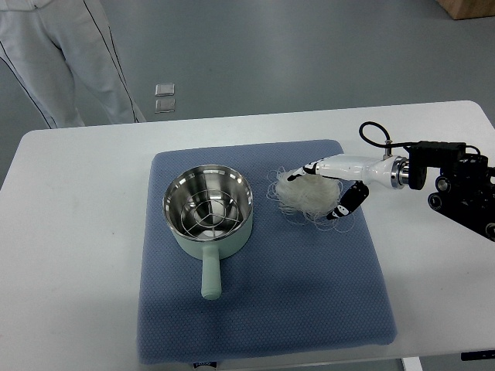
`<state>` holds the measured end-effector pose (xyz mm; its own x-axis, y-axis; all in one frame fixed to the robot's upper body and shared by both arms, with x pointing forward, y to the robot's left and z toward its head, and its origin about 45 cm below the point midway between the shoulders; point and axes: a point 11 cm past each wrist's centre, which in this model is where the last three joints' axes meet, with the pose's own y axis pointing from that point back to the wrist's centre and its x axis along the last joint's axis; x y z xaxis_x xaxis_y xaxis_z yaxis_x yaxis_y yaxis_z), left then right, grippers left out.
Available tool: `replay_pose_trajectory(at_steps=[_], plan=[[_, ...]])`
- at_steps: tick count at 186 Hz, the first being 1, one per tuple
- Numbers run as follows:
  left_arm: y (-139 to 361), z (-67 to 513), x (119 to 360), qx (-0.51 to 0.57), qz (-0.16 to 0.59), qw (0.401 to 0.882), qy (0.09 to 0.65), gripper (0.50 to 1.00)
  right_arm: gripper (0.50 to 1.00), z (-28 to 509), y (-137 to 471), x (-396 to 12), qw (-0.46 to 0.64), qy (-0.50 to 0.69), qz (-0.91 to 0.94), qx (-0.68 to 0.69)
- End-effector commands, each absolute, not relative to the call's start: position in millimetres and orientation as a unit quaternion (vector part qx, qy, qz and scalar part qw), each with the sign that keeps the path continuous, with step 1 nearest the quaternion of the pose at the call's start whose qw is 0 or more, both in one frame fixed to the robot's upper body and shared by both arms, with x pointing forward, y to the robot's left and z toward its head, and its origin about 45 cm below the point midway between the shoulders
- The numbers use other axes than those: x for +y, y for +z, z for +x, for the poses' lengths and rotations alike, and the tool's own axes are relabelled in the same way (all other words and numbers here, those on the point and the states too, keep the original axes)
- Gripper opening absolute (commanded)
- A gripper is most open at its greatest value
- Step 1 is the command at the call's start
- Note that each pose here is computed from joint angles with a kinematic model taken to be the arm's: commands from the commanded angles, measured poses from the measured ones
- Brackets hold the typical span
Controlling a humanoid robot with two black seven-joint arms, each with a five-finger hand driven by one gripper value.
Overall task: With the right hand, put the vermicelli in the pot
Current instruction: 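Close the right hand fingers around the vermicelli bundle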
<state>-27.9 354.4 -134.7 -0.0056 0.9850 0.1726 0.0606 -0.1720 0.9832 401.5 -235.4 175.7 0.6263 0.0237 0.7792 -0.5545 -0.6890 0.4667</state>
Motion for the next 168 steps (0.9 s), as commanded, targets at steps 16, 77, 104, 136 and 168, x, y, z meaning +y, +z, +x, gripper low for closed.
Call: replay_pose_trajectory(at_steps=[16, 77, 104, 136, 168], plan=[[-135, -28, 354, 0.472, 0.553, 0.437, 0.529, 1.0, 0.899, 404, 173, -240, 0.372, 0.404, 0.817, -0.175], [-135, -28, 354, 0.472, 0.553, 0.437, 0.529, 1.0, 0.738, 406, 169, -235, 0.38, 0.4, 0.814, -0.18], [-135, -28, 354, 0.472, 0.553, 0.437, 0.529, 1.0, 0.637, 406, 170, -235, 0.38, 0.4, 0.814, -0.18], [-135, -28, 354, 0.472, 0.554, 0.437, 0.528, 1.0, 0.507, 407, 172, -234, 0.379, 0.401, 0.814, -0.182], [-135, -28, 354, 0.472, 0.553, 0.437, 0.529, 1.0, 0.5, 411, 178, -227, 0.365, 0.402, 0.818, -0.192]])
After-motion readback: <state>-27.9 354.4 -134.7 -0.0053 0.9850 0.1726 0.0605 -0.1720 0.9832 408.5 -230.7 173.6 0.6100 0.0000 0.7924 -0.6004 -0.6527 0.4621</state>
